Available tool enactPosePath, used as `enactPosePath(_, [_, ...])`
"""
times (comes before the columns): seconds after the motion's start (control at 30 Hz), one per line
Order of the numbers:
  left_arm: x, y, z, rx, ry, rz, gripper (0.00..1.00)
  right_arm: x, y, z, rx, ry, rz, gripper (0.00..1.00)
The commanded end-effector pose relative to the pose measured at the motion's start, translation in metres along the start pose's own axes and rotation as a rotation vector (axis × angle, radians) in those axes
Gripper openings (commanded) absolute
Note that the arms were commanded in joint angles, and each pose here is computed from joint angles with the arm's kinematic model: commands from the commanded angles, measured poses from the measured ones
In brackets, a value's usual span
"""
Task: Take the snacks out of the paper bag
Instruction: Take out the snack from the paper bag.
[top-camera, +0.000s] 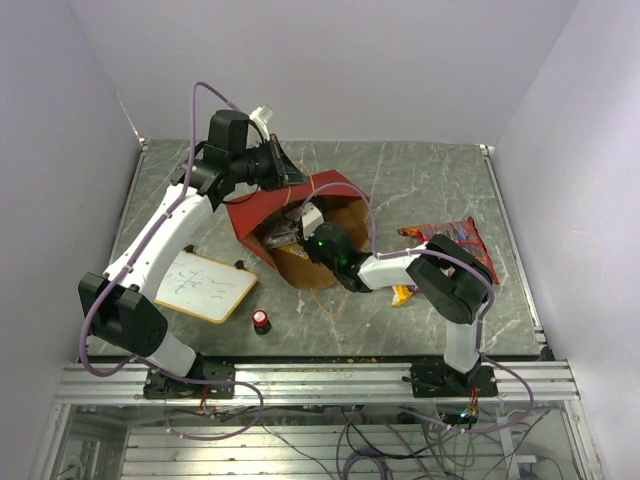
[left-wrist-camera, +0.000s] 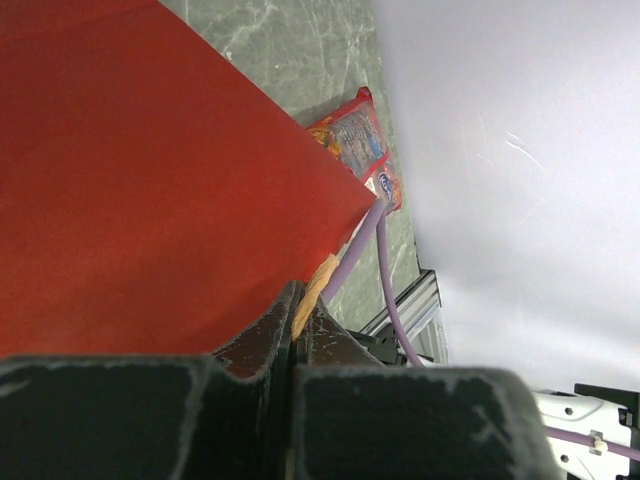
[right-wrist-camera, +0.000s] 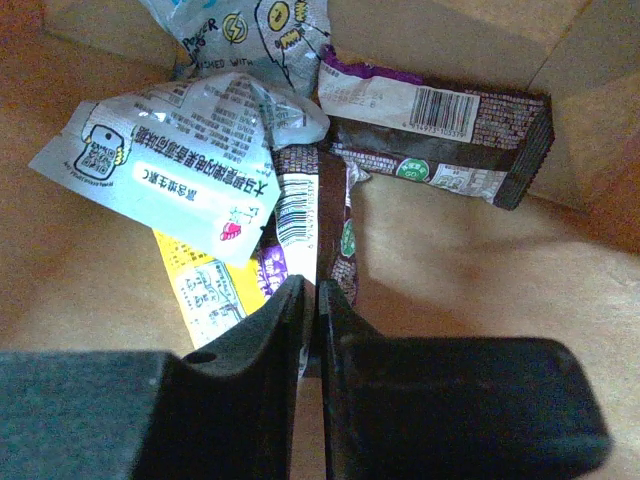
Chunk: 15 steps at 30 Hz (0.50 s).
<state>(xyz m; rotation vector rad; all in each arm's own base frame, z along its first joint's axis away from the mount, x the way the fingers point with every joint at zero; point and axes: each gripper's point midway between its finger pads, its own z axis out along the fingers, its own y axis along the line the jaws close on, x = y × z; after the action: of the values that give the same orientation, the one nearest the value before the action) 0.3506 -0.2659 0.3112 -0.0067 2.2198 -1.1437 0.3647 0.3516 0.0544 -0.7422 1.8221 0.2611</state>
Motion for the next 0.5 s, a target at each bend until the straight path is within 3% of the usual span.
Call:
enactPosePath(0.0, [0.003, -0.001, -0.008, -0.018, -0.006, 0.009, 0.07, 0.0, 0.001, -0.012, -0.022, 0.015, -0.017, 0.08])
enactPosePath(0.2, [0.009, 0.004, -0.009, -0.031, 0.002, -0.008, 0.07, -0.007, -0.004, -0.024, -0.009, 0.004, -0.023, 0.0])
enactPosePath(0.47, [0.01, 0.002, -0.007, -0.018, 0.003, -0.037, 0.07, -0.02, -0.012, -0.047, 0.018, -0.002, -0.015, 0.0])
